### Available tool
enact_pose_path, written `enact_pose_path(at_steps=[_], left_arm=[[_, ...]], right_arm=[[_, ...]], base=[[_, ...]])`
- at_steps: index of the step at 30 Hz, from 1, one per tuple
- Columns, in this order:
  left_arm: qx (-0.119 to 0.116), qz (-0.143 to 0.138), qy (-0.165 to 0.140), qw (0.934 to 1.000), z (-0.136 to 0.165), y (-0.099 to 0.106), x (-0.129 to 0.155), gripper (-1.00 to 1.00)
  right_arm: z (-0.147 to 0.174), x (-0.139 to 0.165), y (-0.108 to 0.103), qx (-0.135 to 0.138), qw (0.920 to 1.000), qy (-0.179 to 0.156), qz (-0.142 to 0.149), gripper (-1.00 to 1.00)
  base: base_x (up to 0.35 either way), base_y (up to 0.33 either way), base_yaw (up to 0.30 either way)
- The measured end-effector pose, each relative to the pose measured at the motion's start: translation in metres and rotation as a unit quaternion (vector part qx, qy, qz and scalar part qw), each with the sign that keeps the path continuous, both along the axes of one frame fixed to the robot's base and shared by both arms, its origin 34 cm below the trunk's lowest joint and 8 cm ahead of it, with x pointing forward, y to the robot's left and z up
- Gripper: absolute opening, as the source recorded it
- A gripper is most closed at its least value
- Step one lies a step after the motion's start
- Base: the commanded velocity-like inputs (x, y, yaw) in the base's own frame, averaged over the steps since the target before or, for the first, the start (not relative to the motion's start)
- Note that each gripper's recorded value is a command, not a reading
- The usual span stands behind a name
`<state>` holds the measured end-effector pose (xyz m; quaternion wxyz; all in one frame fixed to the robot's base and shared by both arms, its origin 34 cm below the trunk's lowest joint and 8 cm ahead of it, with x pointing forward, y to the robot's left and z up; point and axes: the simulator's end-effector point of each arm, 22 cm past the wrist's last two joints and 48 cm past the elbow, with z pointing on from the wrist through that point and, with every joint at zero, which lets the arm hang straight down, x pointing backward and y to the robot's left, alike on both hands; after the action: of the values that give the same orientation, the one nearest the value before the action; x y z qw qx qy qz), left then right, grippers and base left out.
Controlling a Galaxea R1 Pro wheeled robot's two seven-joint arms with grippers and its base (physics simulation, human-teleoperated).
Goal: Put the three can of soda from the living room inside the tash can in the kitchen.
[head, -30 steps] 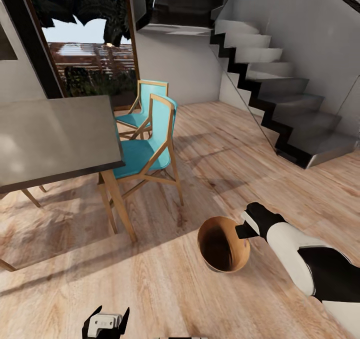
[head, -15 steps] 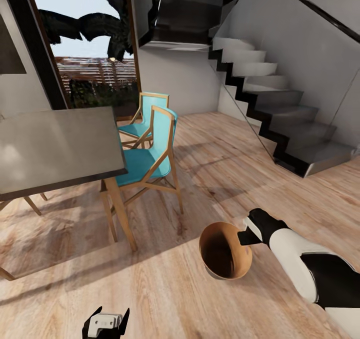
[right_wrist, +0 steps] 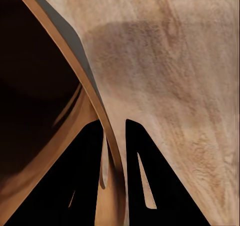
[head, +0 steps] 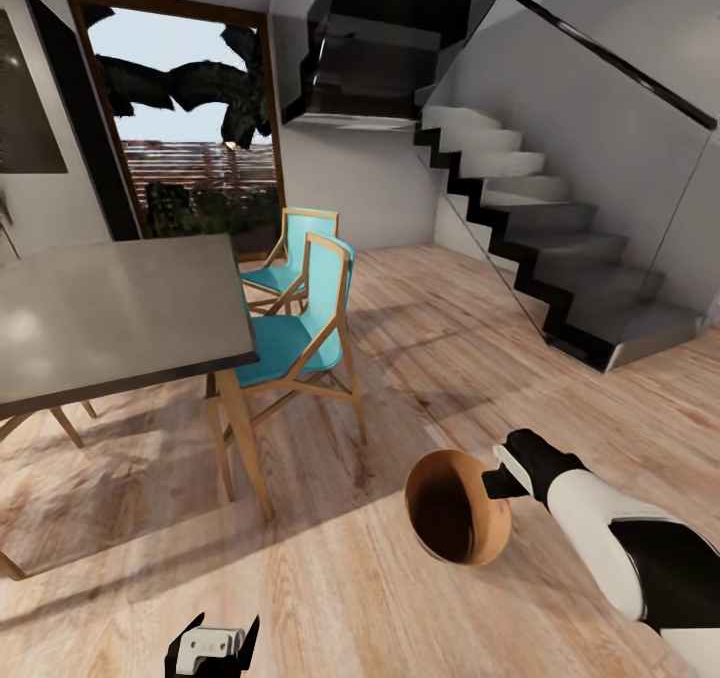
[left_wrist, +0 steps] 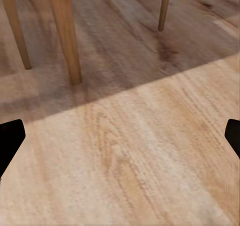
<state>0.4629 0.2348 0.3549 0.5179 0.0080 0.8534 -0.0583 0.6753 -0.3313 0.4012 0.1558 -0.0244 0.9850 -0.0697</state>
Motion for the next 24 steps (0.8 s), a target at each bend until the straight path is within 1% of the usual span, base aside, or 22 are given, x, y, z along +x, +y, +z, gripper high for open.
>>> enact_pose_path(at_steps=[2, 6, 9, 20, 24], left_arm=[[0.000, 0.000, -0.004, 1.0000, 0.003, 0.000, 0.001, 1.00], [0.000, 0.000, -0.010, 0.9999, 0.009, 0.000, 0.003, 1.00], [0.000, 0.000, -0.012, 0.9999, 0.013, 0.000, 0.004, 1.00], [-0.001, 0.000, -0.008, 1.0000, 0.036, 0.000, 0.010, 1.00], [-0.001, 0.000, -0.008, 1.0000, 0.045, 0.000, 0.013, 1.00]], right_arm=[[0.002, -0.002, -0.001, -0.002, 1.0000, -0.002, 0.001, -1.00], [0.011, -0.001, 0.000, 0.003, 0.9999, -0.010, -0.002, -1.00], [0.017, -0.001, -0.001, 0.001, 0.9999, -0.015, -0.001, -1.00], [0.033, -0.003, -0.001, 0.001, 1.0000, -0.007, -0.001, -1.00], [0.039, 0.005, 0.000, 0.002, 0.9996, -0.027, 0.004, -1.00]], base=[[0.000, 0.000, 0.000], [0.000, 0.000, 0.000], [0.000, 0.000, 0.000], [0.000, 0.000, 0.000], [0.000, 0.000, 0.000]])
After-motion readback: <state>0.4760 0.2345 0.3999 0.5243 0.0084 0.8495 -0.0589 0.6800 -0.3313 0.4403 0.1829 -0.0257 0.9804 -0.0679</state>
